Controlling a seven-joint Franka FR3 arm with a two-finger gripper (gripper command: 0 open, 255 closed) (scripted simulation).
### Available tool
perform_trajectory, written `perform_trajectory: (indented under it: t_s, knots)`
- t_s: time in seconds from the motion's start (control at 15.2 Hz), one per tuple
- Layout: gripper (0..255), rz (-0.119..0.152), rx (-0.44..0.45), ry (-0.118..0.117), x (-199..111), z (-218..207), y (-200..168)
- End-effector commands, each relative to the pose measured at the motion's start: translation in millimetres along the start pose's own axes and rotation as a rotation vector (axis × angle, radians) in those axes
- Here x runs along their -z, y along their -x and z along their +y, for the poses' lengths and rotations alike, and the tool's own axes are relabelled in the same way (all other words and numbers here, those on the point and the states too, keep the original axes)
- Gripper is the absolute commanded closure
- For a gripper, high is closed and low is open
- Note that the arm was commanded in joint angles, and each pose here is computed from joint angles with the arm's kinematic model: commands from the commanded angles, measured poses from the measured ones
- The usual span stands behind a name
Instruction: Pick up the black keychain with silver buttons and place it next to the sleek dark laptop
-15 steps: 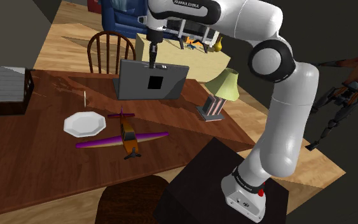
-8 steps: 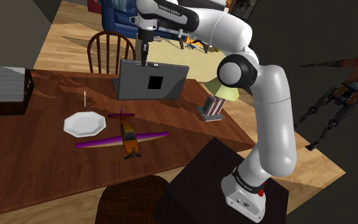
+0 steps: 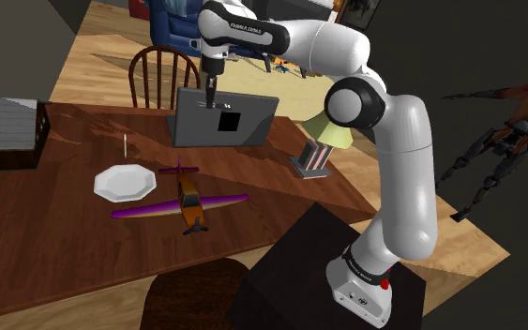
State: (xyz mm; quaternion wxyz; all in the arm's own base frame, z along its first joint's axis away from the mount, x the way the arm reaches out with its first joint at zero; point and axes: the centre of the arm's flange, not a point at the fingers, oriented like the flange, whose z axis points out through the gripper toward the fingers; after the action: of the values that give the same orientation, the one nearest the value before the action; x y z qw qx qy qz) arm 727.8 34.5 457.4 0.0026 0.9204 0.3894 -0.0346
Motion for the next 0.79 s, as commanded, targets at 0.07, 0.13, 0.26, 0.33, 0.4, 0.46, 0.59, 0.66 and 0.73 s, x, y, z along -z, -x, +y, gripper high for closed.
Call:
perform_trajectory:
  t_s: [0.07, 0.13, 0.26, 0.33, 0.4, 0.46, 0.59, 0.66, 0.73]
  knots:
    - [255, 0.000, 0.000, 0.000, -15.2, 0.0, -0.4]
    - [255, 0.000, 0.000, 0.000, -20.5, 0.1, -0.8]
    - [255, 0.000, 0.000, 0.000, -31.0, 0.4, -1.5]
    - [255, 0.000, 0.000, 0.000, -36.3, 0.5, -1.8]
    - [255, 0.000, 0.000, 0.000, -41.6, 0.6, -2.2]
    - [255, 0.000, 0.000, 0.000, -46.8, 0.7, -2.5]
    - [255, 0.000, 0.000, 0.000, -57.4, 1.0, -3.2]
    - [255, 0.000, 0.000, 0.000, -62.6, 1.1, -3.6]
    - [255, 0.000, 0.000, 0.000, -67.9, 1.2, -3.9]
